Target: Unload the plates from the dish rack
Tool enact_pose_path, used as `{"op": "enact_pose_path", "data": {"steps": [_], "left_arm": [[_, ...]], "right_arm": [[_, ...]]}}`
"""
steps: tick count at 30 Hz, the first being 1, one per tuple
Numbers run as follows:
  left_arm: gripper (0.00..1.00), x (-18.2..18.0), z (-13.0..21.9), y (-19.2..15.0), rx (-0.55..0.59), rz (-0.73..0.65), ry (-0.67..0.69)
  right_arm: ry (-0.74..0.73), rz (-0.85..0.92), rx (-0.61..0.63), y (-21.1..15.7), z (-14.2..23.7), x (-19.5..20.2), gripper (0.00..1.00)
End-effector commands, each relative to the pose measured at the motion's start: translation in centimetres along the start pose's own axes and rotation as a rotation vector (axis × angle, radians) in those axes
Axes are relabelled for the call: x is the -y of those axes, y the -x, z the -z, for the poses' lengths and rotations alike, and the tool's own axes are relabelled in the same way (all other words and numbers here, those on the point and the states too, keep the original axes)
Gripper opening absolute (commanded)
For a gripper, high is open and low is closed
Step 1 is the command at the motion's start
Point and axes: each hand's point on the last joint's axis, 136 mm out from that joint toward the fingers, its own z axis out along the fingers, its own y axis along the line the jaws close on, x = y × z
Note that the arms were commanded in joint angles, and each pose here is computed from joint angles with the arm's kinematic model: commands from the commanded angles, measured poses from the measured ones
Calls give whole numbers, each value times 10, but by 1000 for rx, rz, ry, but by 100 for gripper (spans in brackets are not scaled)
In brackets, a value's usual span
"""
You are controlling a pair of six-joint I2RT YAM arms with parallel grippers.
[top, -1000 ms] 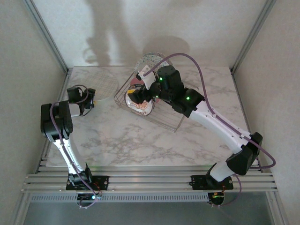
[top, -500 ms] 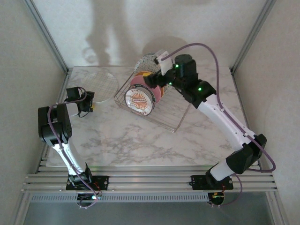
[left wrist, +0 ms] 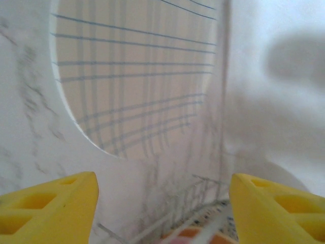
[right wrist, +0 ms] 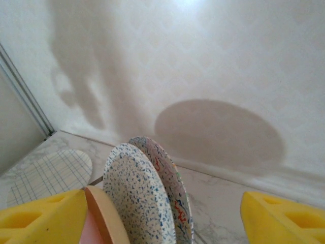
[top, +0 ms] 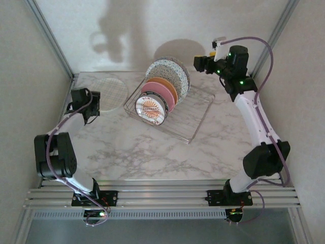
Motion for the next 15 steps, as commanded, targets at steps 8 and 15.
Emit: {"op": "enact_pose_path", "data": {"steps": [8, 15], "left_arm": [[69, 139, 86, -95, -81, -422, -393], [73, 158, 137, -178, -243, -686, -548]], "right_arm": [[403, 50, -52, -58, -39, 24, 68], [405, 23, -138, -101, -69, 41, 63]]}}
